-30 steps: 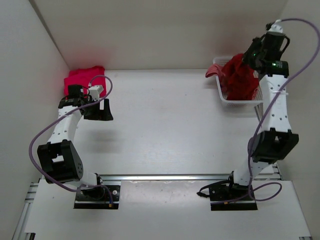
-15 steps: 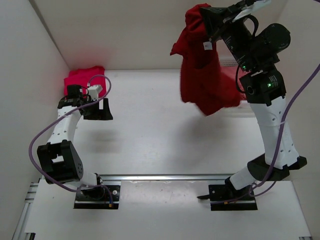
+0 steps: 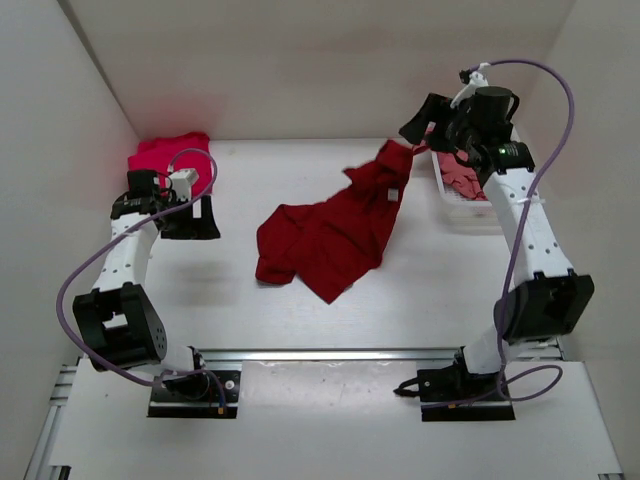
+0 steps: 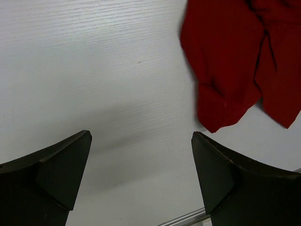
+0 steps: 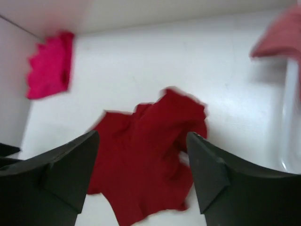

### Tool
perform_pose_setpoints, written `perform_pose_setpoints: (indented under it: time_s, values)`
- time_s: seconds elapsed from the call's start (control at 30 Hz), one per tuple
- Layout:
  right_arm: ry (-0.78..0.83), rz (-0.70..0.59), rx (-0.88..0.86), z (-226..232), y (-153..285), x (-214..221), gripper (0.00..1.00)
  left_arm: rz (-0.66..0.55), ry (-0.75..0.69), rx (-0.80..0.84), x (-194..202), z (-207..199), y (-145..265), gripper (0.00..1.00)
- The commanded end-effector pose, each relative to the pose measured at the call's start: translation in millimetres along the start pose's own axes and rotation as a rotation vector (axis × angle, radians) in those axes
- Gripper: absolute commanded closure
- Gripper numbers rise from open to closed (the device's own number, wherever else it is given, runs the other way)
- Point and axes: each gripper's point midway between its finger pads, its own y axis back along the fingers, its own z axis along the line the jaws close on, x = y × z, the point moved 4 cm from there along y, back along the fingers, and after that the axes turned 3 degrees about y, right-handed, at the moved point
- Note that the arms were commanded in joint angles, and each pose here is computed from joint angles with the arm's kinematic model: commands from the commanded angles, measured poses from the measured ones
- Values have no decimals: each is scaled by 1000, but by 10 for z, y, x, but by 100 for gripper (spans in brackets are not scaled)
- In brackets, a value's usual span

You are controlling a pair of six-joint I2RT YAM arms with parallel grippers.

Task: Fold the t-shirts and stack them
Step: Move the tshirt to the center of the board, then flatten out the tshirt

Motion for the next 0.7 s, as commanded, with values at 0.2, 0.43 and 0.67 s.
perform_pose_setpoints:
  time_s: [0.2, 0.43, 0.67]
  values:
    - [230, 641, 183, 236, -341, 1510, 4, 61, -172, -1, 170, -208, 30, 1]
    - [388, 716, 30, 756, 12, 2629, 1, 343, -273, 146, 892, -674, -259, 3]
    - [394, 765, 13, 749, -3, 3140, 1, 282, -68, 217, 707, -791, -592, 1]
